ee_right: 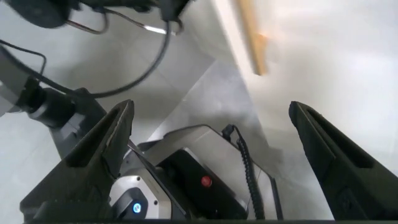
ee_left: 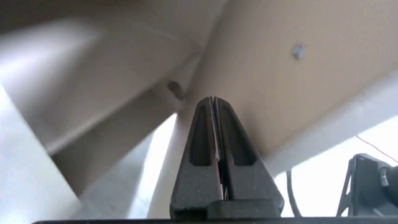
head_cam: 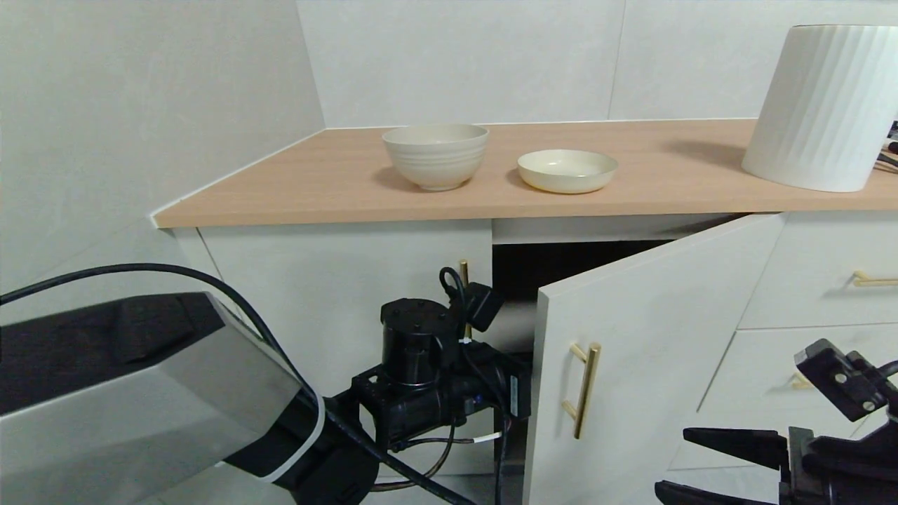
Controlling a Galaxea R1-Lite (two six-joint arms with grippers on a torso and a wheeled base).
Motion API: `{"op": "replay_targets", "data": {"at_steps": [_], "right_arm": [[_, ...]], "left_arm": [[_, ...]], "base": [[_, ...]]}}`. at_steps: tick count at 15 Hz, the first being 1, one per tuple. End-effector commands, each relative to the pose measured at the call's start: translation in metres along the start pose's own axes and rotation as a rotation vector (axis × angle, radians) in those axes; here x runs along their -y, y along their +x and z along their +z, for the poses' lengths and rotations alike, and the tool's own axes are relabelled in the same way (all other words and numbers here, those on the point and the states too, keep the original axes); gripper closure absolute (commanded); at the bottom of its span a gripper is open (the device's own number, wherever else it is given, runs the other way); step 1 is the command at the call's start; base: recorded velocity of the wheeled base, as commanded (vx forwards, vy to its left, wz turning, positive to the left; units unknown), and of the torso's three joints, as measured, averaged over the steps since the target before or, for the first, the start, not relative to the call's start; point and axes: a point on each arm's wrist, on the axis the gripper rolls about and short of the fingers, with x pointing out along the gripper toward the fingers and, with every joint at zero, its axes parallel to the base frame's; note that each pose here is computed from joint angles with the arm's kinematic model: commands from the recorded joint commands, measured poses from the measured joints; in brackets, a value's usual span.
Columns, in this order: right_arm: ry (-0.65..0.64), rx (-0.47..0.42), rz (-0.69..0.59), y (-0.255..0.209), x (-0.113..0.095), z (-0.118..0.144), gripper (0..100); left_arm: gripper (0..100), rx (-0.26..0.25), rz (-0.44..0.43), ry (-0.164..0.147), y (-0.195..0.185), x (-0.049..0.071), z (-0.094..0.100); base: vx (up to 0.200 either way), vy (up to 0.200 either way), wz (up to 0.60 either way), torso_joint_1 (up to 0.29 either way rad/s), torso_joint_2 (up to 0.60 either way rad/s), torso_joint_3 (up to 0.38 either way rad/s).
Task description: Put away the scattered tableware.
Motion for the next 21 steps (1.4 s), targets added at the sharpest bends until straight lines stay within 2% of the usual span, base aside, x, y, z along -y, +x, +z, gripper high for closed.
{"op": "replay_targets", "data": {"at_steps": [1, 8, 11, 18, 20, 21], "right_arm": [[-0.014, 0.022, 0.009, -0.004, -0.002, 0.002, 0], [-0.027, 0.019, 0.008, -0.004, -0.002, 0.001, 0], [-0.028, 0.02, 0.009, -0.004, -0.002, 0.002, 0], [-0.034, 0.014, 0.026, -0.004, -0.005, 0.0, 0], [-0.046, 0.013, 0.052, -0.005, -0.01, 0.0, 0], [-0.052, 0.019, 0.064, -0.006, -0.012, 0.0, 0]], "left_arm": [[100, 0.005, -0.005, -0.003, 0.007, -0.001, 0.001], [100, -0.009, 0.0, -0.006, 0.031, -0.008, 0.003], [100, -0.002, -0.002, -0.005, 0.031, -0.007, 0.006], [100, 0.02, 0.002, -0.001, 0.048, -0.014, 0.008], [100, 0.022, -0.002, 0.001, 0.047, -0.01, 0.009], [100, 0.024, -0.017, 0.008, 0.047, -0.004, 0.01]], "base": [[-0.2, 0.0, 0.0, 0.002, 0.01, 0.002], [0.0, 0.0, 0.0, 0.0, 0.0, 0.0], [-0.2, 0.0, 0.0, 0.007, 0.0, -0.002], [0.0, 0.0, 0.0, 0.0, 0.0, 0.0], [0.0, 0.0, 0.0, 0.0, 0.0, 0.0], [0.0, 0.0, 0.0, 0.0, 0.0, 0.0]]}}
